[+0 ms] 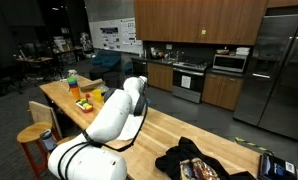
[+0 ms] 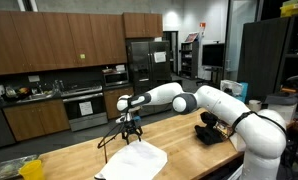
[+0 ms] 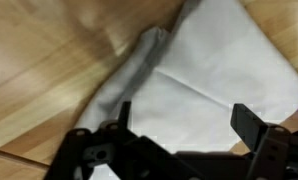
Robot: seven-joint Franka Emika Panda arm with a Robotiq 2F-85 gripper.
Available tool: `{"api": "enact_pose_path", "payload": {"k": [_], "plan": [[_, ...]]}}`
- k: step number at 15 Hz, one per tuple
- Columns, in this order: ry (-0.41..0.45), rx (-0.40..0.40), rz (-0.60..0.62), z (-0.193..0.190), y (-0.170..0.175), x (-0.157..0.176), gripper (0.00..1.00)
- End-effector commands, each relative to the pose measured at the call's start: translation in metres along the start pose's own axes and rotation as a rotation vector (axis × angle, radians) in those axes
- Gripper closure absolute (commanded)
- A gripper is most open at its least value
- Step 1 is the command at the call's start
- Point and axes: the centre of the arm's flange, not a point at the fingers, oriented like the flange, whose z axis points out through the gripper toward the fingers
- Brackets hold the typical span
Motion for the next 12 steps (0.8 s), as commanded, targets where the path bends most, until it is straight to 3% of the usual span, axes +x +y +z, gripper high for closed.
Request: {"api": "enact_pose_path", "payload": {"k": [1,5,6,8,12], "plan": [[-0.048,-0.093,0.034,-0.001,0.006,-0.012,0.00],[-0.030,-0.070,0.049,0.005,0.008,-0.009,0.00],[-0.019,-0.062,0.056,0.005,0.006,-0.007,0.25],[-0.021,-0.064,0.064,0.006,0.005,-0.002,0.30],[-0.011,-0.080,0.109,0.000,0.001,-0.007,0.63]]}}
